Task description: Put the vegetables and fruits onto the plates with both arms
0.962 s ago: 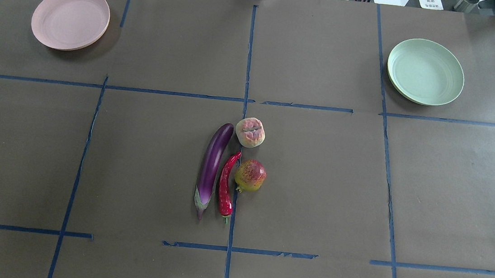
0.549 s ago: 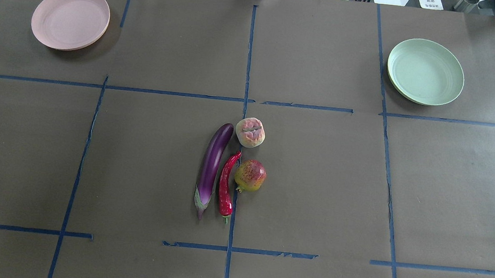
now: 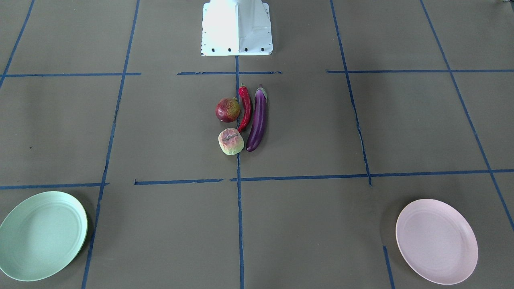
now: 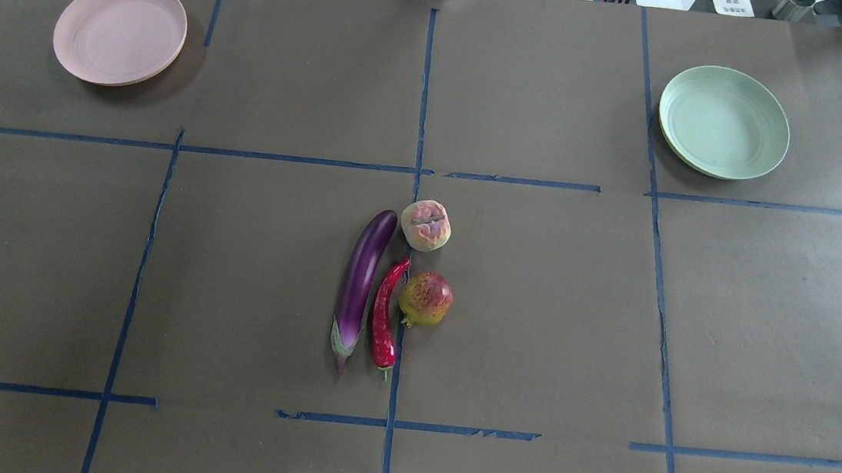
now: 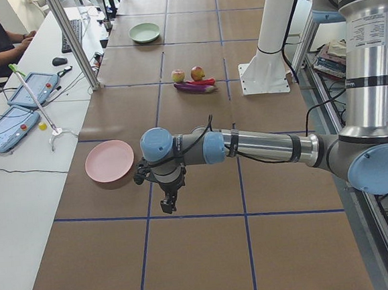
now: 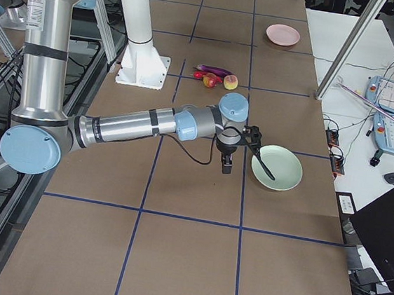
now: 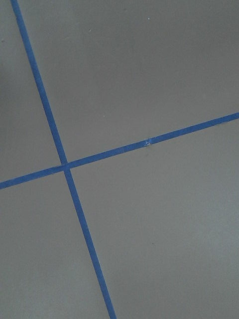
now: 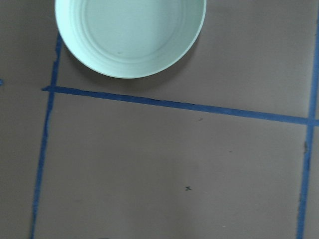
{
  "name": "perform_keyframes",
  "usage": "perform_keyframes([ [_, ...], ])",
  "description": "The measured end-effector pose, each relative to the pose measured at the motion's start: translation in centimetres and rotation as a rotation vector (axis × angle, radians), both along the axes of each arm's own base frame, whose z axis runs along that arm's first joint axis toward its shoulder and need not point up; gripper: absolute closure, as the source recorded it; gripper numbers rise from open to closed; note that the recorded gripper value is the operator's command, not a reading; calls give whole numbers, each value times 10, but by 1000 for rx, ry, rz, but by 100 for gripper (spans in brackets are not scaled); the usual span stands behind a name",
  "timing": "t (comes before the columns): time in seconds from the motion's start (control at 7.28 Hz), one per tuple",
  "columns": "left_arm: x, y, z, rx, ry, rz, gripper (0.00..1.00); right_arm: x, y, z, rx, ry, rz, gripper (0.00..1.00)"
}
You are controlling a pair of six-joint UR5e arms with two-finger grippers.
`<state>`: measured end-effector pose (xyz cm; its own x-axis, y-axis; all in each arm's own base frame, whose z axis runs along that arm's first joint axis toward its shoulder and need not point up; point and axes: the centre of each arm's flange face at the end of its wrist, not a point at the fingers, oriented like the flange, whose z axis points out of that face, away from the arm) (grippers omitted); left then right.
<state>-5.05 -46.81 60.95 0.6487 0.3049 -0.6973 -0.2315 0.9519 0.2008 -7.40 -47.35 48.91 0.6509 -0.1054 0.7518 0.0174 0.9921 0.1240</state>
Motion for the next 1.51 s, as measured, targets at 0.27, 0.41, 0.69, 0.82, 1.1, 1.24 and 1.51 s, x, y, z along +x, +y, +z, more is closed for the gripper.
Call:
perform_keyframes([
  [0.27, 2, 2, 3, 18, 29, -1, 0, -90, 0, -88, -112, -71, 67, 1],
  [0.41, 3, 1, 4, 27, 33, -1, 0, -145, 3, -131, -164, -92, 103, 1],
  [0.69, 6, 0, 3, 50, 35, 5, 0, -270, 39, -206, -217, -102, 159, 1],
  [0.82, 8, -1, 2, 57, 34, 9, 0, -326, 64, -231, -233, -102, 192, 1],
  [1.1, 10, -7, 6, 70, 31, 13, 0, -418, 93, -260, -288, -89, 282, 1],
  [1.24, 11, -9, 7, 77, 30, 13, 0, -454, 100, -268, -322, -74, 316, 1],
  [1.51, 11, -9, 7, 83, 33, 15, 0, -495, 108, -276, -374, -53, 345, 1],
])
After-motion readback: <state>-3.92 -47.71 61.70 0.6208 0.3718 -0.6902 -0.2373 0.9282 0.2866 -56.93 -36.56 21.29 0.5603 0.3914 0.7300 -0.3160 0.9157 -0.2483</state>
